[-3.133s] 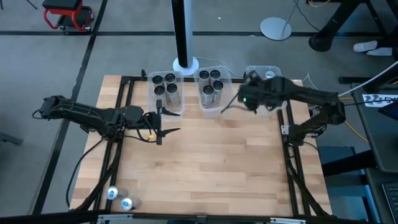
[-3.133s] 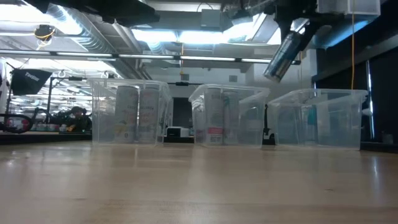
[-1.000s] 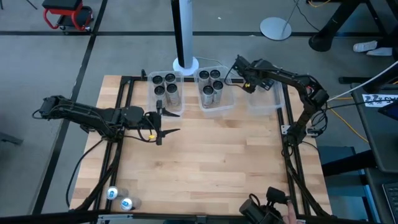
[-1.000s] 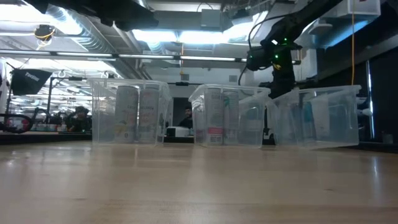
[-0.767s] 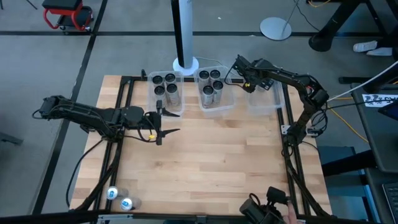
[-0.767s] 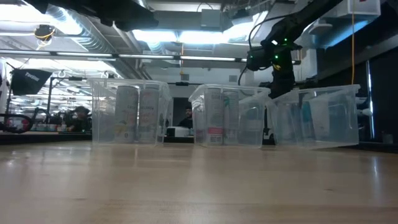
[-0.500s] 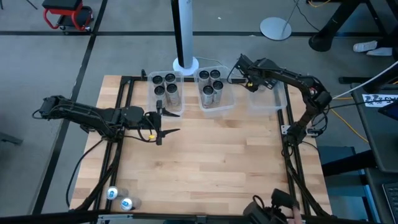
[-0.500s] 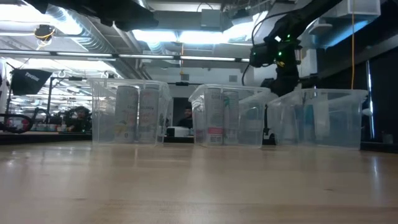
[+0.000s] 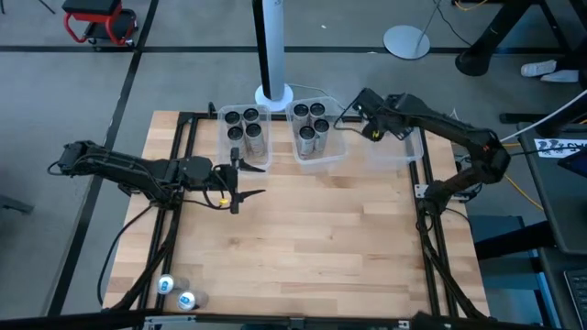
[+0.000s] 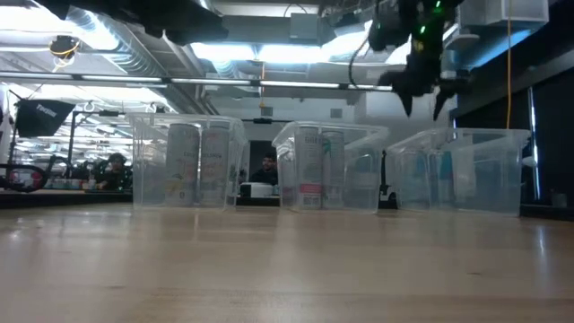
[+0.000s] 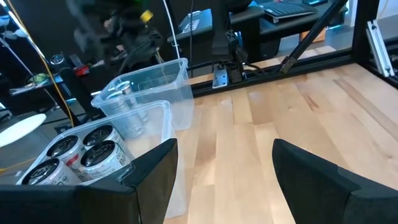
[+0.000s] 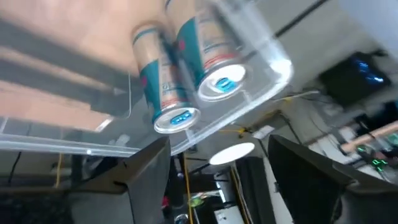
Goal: Sort soda cans
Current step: Put the right white and blue soda can into the right transparent bin
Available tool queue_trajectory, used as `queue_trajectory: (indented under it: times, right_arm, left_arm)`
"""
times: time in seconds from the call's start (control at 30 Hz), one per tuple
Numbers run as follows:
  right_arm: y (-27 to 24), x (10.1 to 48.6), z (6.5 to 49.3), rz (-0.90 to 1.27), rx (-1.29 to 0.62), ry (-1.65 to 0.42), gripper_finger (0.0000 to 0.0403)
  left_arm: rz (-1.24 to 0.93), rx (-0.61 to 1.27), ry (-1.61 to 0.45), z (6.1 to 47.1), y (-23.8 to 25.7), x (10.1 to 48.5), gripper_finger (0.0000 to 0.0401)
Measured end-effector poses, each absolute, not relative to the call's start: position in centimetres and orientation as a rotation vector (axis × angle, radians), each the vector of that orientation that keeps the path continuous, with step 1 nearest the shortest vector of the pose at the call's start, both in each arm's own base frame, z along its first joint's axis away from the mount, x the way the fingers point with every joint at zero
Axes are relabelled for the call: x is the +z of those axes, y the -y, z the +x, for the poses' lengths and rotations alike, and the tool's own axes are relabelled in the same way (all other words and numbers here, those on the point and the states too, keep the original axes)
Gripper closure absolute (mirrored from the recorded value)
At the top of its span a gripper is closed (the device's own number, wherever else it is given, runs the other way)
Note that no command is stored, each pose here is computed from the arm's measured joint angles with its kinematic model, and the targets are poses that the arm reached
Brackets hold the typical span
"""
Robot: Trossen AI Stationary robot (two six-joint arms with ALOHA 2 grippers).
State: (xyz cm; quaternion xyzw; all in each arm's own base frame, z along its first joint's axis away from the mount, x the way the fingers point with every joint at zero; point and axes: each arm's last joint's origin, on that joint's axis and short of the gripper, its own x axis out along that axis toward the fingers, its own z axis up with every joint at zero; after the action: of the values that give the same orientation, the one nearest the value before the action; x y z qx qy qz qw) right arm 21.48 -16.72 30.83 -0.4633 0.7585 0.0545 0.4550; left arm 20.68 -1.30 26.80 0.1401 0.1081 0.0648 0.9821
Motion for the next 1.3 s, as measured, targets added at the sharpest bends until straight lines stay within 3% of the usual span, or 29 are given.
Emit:
queue_trajectory:
  times: [0.2,0.47,0.7,1.03,1.3]
  right_arm:
    - [11.0,33.4,21.8,-1.153,0.035,-1.623,0.0135]
    - [2.6,33.8,23.1,-1.264,0.166,-1.201,0.0135]
    - [-2.5,29.5,23.6,-1.378,0.281,-0.993,0.0135]
    - [-6.7,22.3,23.4,-1.398,0.283,-0.705,0.0135]
    - [-7.9,17.7,21.5,-1.309,0.213,-0.480,0.0135]
  left_arm:
    - [0.164,0.141,-0.234,20.7,1.3,26.5,0.0150]
    - [-0.064,0.174,-0.408,20.7,1.5,24.4,0.0150]
    - [-0.075,0.132,-0.436,22.1,2.8,23.6,0.0152]
    - [0.003,0.131,-0.516,24.1,5.2,27.7,0.0185]
    - [-0.154,0.111,-0.665,22.6,7.9,30.8,0.0185]
